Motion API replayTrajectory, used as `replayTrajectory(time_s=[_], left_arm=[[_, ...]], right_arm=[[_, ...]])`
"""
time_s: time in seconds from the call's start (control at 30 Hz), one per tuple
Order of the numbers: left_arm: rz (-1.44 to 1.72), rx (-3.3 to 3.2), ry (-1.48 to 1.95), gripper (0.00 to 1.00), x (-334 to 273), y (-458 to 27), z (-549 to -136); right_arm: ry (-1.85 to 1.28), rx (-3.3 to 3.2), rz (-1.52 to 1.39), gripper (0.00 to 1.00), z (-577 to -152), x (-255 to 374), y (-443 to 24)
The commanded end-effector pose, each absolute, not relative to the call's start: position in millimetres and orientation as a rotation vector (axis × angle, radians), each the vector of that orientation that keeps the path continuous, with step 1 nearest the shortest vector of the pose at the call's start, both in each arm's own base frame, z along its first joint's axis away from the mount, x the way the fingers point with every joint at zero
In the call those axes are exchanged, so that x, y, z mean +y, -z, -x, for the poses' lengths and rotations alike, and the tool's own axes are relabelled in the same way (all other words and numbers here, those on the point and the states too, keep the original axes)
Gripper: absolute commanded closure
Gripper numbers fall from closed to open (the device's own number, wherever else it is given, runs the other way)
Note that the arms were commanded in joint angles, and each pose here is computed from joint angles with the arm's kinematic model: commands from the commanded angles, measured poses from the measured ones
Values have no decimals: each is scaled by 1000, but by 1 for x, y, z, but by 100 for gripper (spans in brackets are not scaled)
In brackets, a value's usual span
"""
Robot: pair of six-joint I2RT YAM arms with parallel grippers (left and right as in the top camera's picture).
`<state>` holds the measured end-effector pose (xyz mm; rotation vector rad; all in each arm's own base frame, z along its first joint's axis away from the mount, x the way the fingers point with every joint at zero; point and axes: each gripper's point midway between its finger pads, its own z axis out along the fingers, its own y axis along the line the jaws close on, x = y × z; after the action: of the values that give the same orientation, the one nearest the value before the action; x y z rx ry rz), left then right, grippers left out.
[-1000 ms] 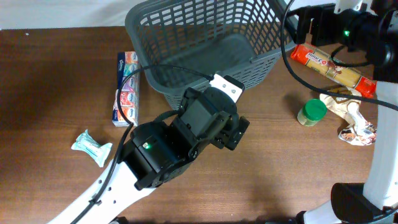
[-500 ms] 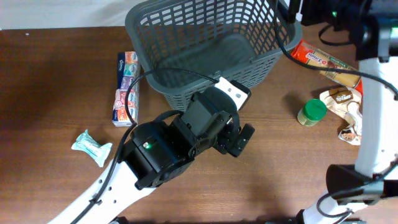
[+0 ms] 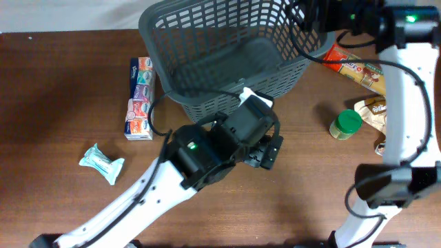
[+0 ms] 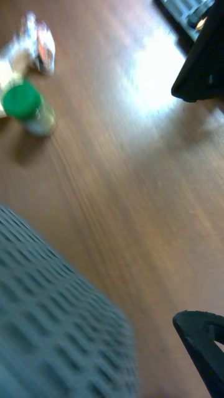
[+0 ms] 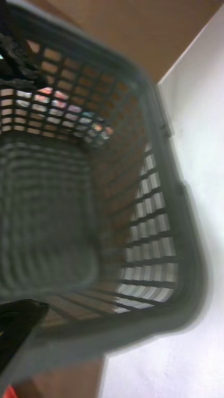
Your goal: Pack container
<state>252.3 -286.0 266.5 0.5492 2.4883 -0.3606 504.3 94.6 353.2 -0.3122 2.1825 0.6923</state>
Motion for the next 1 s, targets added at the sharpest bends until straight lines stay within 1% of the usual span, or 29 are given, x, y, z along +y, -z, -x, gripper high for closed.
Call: replayTrajectory(time_s=[0.0, 0.1, 0.13, 0.2, 0.33, 0.37, 0.43, 0.5, 0.53, 0.6, 0.67, 0.73, 0.77, 0.83, 0.9, 0.93, 0.97], left_arm=[[-340, 2544, 282, 1, -275, -256, -262], [-332, 2557, 258, 1, -273, -252, -264], [-324, 2556, 259, 1, -272, -252, -265], [-308, 2547, 252, 1, -270, -253, -269], [-282, 2540, 236, 1, -265, -254, -275], [-276, 2541, 234, 4, -263, -254, -276], [-267, 2543, 230, 16, -261, -253, -278], [-264, 2544, 226, 25, -261, -252, -279], [-264, 2545, 226, 30, -261, -252, -280], [-264, 2545, 226, 39, -262, -251, -280], [-263, 2543, 228, 53, -263, -251, -281], [-259, 2535, 224, 67, -263, -252, -283], [-254, 2530, 219, 76, -262, -252, -284], [-248, 2520, 211, 88, -262, -253, -286], [-240, 2505, 209, 96, -263, -254, -290], [-236, 2498, 207, 98, -264, -255, -292], [-231, 2490, 204, 98, -264, -255, -293]], right_arm=[[-714, 2233, 307, 1, -508, 103, -336], [-674, 2289, 286, 0, -508, 102, -321], [-666, 2299, 285, 2, -508, 103, -318], [-659, 2310, 299, 8, -505, 107, -316], [-670, 2314, 328, 9, -502, 119, -315], [-673, 2316, 334, 12, -501, 121, -315], [-673, 2319, 341, 15, -500, 125, -314], [-671, 2321, 344, 24, -499, 127, -314], [-663, 2325, 342, 30, -499, 126, -313], [-626, 2338, 327, 45, -501, 122, -310], [-562, 2362, 295, 65, -503, 113, -306], [-505, 2385, 270, 77, -503, 105, -301], [-482, 2396, 260, 80, -503, 102, -299], [-459, 2410, 250, 86, -502, 99, -297], [-449, 2417, 245, 96, -502, 98, -295], [-443, 2418, 243, 96, -502, 97, -295], [-434, 2420, 240, 96, -502, 96, -295]])
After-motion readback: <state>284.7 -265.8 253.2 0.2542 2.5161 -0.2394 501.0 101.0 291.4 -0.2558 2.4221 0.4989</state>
